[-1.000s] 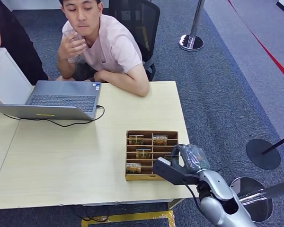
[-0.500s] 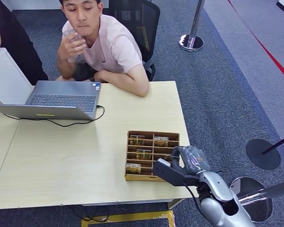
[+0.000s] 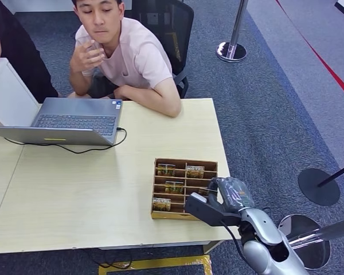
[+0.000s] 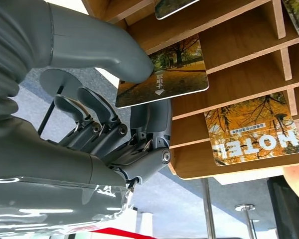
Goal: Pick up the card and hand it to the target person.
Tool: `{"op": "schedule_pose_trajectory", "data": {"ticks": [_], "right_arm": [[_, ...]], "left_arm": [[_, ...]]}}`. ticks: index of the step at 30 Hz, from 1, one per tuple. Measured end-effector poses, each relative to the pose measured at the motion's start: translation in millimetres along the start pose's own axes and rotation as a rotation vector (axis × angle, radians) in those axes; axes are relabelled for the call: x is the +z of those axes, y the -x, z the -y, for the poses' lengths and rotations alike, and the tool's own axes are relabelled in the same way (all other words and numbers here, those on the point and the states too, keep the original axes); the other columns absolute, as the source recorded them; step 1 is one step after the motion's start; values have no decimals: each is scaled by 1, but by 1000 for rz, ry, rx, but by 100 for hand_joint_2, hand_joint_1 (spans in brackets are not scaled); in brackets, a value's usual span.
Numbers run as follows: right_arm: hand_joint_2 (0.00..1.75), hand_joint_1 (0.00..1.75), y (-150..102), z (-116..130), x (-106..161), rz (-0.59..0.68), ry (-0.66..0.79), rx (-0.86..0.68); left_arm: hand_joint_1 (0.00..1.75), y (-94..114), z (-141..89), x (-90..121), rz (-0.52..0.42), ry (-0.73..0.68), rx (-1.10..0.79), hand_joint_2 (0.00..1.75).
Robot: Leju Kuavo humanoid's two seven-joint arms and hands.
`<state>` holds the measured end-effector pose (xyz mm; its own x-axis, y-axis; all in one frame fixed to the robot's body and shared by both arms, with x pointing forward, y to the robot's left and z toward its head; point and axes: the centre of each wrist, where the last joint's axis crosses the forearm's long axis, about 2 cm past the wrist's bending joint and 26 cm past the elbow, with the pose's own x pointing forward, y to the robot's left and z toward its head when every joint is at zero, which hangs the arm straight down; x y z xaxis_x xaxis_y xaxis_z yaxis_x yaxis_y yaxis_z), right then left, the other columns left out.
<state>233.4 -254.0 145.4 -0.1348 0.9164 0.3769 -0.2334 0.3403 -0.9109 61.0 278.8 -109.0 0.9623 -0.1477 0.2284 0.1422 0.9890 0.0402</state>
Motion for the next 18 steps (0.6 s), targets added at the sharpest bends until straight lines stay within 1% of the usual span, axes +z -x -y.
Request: {"op": "schedule_pose_trajectory", "data": {"ticks": [4,7,18], "right_arm": [[175,162,0,1,0,24,7,-14],[175,162,-2,4,0,73,40,-49],[175,162,-5,38,-5,282,310,-156]], "left_arm": [[0,0,0,0,3,0,7,175],[0,0,0,0,7,-1,13,175],[0,1,-1,0,26,-6,25,175]]}}
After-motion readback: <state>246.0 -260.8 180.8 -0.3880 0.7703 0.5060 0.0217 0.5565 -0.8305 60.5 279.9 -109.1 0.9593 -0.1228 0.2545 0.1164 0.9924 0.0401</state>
